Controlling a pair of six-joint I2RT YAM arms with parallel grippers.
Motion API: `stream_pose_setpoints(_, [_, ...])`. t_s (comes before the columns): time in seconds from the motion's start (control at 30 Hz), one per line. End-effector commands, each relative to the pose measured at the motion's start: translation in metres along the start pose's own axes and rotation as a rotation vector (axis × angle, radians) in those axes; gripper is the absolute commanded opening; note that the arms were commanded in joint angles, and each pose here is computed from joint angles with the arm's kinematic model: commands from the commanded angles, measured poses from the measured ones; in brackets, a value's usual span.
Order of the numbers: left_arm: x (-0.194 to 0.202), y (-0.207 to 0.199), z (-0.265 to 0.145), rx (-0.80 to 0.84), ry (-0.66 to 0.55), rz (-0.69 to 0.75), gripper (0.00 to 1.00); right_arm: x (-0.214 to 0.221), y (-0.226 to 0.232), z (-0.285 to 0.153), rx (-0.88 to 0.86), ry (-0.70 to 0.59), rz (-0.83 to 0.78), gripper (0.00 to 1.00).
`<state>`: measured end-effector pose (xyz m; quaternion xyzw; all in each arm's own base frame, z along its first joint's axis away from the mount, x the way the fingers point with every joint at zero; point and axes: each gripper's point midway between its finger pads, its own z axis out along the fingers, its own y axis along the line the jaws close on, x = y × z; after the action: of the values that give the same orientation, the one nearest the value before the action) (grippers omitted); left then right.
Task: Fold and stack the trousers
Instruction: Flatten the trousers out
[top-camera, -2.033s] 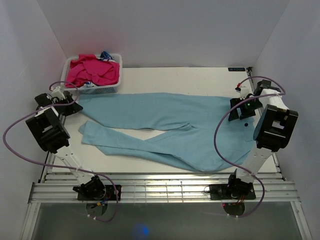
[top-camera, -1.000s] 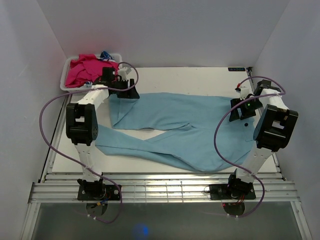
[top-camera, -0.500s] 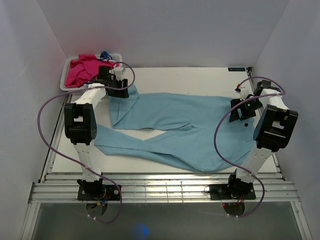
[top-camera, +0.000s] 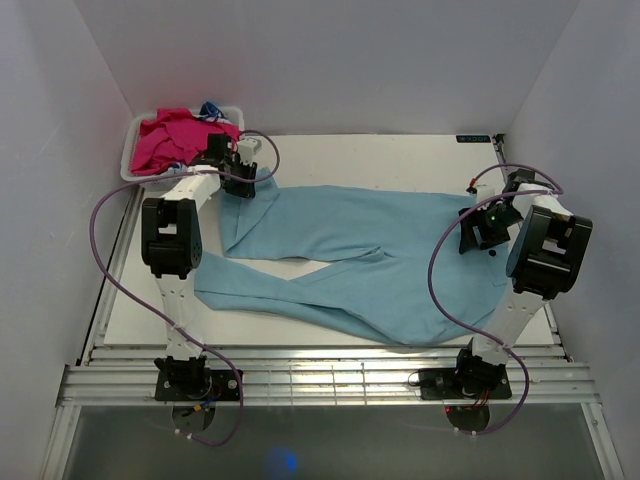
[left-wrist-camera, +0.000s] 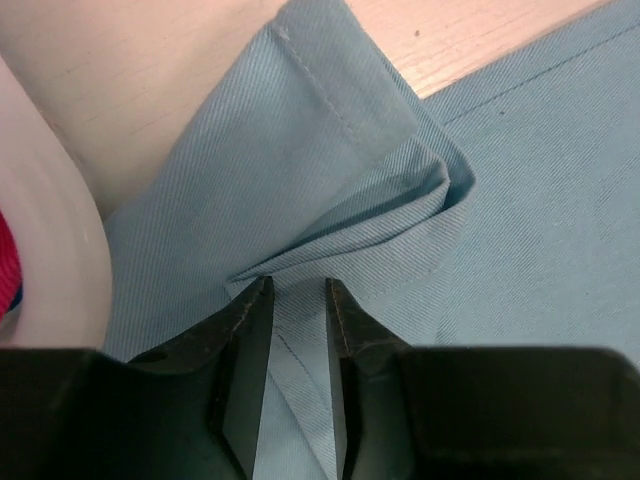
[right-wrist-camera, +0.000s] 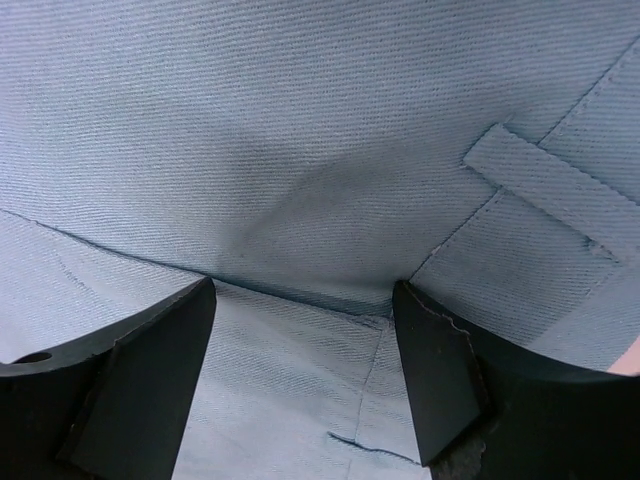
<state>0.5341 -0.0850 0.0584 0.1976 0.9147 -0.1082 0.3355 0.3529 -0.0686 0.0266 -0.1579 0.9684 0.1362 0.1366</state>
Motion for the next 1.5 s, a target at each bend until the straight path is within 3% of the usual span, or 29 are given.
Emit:
stream_pose_setpoints(0.0, [-0.005,0.001,-0.004,0.010,-0.028,0.033,0.37,0.015,-0.018,0.016,0.057,0.063,0.002,0.78])
stream_pose_setpoints(0.03, [-0.012,-0.001,-0.015,0.011,-0.050,0.038,0.30,0.014,-0.019,0.015,0.063,0.059,0.002,0.78])
stream_pose_setpoints(0.1, [-0.005,-0.005,-0.021,0.018,-0.040,0.045,0.30,0.014,-0.020,0.015,0.067,0.062,0.000,0.78])
stream_pose_setpoints(0.2, [0.000,-0.009,-0.033,0.022,-0.037,0.060,0.43,0.012,-0.021,0.015,0.066,0.057,-0.003,0.78])
stream_pose_setpoints(0.27, [0.000,-0.009,-0.034,0.015,-0.045,0.066,0.60,0.012,-0.020,0.015,0.062,0.060,0.000,0.78])
stream_pose_setpoints(0.3, [0.004,-0.009,-0.032,0.014,-0.038,0.061,0.64,0.011,-0.020,0.014,0.061,0.057,0.000,0.78])
stream_pose_setpoints(0.5, [0.016,0.008,-0.007,-0.061,0.007,0.017,0.73,0.009,-0.019,0.010,0.066,0.049,-0.007,0.78])
stream_pose_setpoints(0.6, [0.022,0.011,0.001,-0.074,0.024,0.005,0.74,0.010,-0.019,0.010,0.066,0.052,-0.010,0.78])
stream_pose_setpoints(0.77, [0.029,0.008,0.002,-0.067,0.025,-0.003,0.67,0.013,-0.019,0.013,0.065,0.059,-0.013,0.78])
stream_pose_setpoints(0.8, [0.029,0.005,0.001,-0.055,0.022,-0.002,0.62,0.014,-0.020,0.013,0.067,0.062,-0.012,0.78])
stream_pose_setpoints(0.83, [0.026,0.001,-0.002,-0.043,0.008,-0.002,0.49,0.014,-0.021,0.014,0.071,0.063,-0.014,0.77])
stream_pose_setpoints(0.9, [0.029,-0.004,-0.006,-0.023,0.006,-0.011,0.38,0.015,-0.023,0.014,0.079,0.067,-0.020,0.75])
stream_pose_setpoints(0.93, [0.027,-0.007,-0.010,-0.014,-0.001,-0.012,0.24,0.016,-0.024,0.014,0.087,0.072,-0.023,0.75])
stream_pose_setpoints(1.07, [0.006,-0.015,-0.053,-0.024,-0.074,-0.030,0.00,0.019,-0.032,0.015,0.129,0.085,-0.040,0.71])
stream_pose_setpoints(1.17, [-0.003,-0.002,-0.094,-0.087,-0.150,-0.079,0.00,0.023,-0.037,0.016,0.154,0.102,-0.049,0.70])
stream_pose_setpoints(1.3, [0.014,0.060,-0.152,-0.239,-0.215,-0.234,0.00,0.023,-0.039,0.015,0.162,0.103,-0.049,0.69])
stream_pose_setpoints(1.47, [0.065,0.110,-0.188,-0.411,-0.220,-0.340,0.00,0.021,-0.039,0.013,0.159,0.099,-0.049,0.69])
